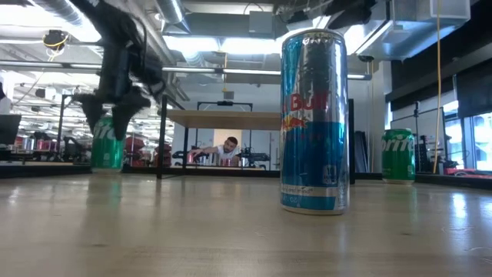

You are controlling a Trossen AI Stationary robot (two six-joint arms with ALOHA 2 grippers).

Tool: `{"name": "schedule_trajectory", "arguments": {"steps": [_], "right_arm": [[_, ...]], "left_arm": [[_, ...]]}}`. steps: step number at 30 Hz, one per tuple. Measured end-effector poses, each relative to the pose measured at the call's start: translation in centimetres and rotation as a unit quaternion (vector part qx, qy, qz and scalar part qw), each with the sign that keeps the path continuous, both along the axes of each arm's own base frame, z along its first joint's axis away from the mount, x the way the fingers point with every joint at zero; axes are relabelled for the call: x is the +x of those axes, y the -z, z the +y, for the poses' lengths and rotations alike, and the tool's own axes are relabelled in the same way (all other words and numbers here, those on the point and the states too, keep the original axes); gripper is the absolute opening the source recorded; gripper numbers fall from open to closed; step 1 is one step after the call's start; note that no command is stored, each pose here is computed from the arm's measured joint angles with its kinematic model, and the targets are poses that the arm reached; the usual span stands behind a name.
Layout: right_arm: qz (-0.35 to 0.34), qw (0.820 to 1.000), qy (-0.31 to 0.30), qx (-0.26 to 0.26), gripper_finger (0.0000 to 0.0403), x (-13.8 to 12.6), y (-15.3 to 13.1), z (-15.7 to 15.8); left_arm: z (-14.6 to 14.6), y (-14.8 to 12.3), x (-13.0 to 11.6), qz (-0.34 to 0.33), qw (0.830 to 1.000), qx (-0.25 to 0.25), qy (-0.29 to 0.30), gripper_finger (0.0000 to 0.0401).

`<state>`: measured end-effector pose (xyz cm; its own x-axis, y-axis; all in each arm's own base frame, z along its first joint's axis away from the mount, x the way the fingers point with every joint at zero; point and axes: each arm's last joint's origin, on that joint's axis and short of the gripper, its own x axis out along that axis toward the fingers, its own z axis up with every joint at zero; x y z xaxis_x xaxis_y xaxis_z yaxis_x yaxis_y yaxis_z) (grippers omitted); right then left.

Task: Place canned beverage on shelf
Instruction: Put the left green soda can on the shelf

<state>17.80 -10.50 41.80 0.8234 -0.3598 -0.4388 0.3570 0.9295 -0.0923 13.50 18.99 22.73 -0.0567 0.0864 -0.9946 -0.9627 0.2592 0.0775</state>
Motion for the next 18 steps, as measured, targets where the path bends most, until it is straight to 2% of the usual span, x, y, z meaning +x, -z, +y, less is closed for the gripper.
{"name": "schedule_trajectory", "arguments": {"steps": [5, 14, 18], "right_arm": [[0.015, 1.0, -0.001, 0.007, 0.0347, 0.5, 0.5, -0.3], [0.02, 1.0, 0.001, -0.007, 0.0347, 0.6, 0.5, -0.4], [0.021, 1.0, -0.005, -0.002, 0.0346, 0.8, 0.6, -0.5]], "left_arm": [[-1.4, -4.4, -0.2, -0.02, 1.0, 0.018, 0.012, 0.0265], [-5.9, -14.4, -0.5, -0.069, 0.996, 0.055, 0.018, 0.0265], [-6.9, -17.8, 0.2, -0.169, 0.981, 0.082, 0.049, 0.0265]]}}
